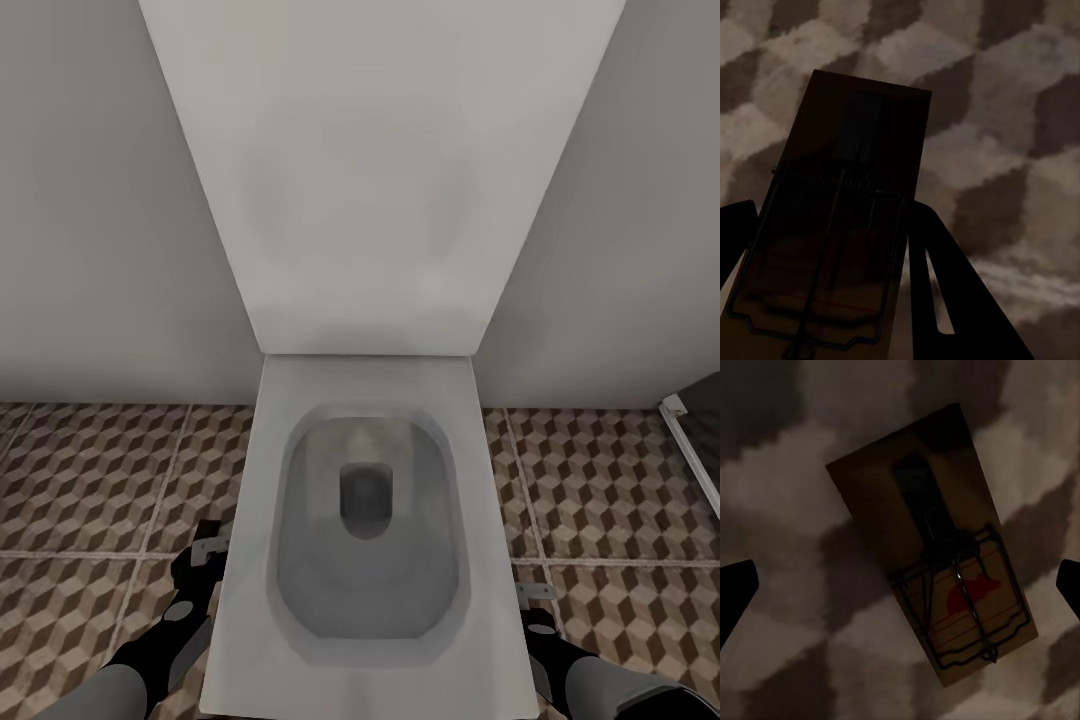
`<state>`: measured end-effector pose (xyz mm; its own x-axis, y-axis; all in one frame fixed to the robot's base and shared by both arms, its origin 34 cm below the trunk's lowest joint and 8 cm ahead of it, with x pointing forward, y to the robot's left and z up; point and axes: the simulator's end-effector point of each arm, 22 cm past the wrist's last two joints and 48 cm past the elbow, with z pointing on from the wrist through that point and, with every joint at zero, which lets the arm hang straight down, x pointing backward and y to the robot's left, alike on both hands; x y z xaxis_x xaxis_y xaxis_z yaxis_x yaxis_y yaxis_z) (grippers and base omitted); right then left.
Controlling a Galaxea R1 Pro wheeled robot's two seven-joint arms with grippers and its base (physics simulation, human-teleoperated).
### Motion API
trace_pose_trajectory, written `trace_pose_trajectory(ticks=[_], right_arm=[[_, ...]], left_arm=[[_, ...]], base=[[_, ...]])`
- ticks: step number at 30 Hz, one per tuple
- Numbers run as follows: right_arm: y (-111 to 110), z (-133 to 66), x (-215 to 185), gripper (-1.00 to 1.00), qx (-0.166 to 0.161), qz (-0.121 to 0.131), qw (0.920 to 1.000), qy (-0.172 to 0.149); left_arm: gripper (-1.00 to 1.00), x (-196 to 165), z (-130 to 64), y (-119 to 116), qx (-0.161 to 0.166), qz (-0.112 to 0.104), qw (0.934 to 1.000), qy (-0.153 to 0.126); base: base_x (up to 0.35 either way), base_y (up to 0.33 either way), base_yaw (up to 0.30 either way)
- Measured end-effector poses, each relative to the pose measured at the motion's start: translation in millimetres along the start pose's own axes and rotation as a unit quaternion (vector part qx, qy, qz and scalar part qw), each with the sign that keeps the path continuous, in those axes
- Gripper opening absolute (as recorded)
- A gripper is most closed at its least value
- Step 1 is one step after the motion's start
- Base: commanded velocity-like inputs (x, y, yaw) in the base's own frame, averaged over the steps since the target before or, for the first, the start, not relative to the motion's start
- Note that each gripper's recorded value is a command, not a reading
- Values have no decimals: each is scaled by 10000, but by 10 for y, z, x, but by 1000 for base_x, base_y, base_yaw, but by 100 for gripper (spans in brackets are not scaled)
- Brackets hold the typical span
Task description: Take the four mousetraps from the cabinet in the bathroom and place them on the bathroom floor. Make sure all four end up on the same floor surface, and ensure that at least two of them are either under or directly next to the same bathroom sink.
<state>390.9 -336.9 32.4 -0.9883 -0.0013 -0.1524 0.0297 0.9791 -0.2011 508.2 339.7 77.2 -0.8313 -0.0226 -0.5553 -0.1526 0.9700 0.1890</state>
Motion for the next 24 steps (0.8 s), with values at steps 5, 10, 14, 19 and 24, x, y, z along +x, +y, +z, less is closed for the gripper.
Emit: trace_pose_trajectory(ticks=[5,10,14,19,24], right_arm=[[0,0,0,100,0,-1,10000,0],[0,0,-1,100,0,-2,10000,-1],[2,0,-5,100,-2,-3,10000,-7],[-2,1,-10,100,0,-5,10000,-14],[-4,1,-10,100,1,-4,10000,-16]], left_arm=[[-100,13,0,10,-10,-11,10000,21],[-100,53,2,82,-60,12,10000,72],[-100,134,4,241,-165,67,9997,161],[-100,231,-9,332,-228,111,9993,265],[-100,357,-32,339,-164,146,9990,400]], base=[[0,0,0],[0,0,0],[0,0,0],[0,0,0],[0,0,0]])
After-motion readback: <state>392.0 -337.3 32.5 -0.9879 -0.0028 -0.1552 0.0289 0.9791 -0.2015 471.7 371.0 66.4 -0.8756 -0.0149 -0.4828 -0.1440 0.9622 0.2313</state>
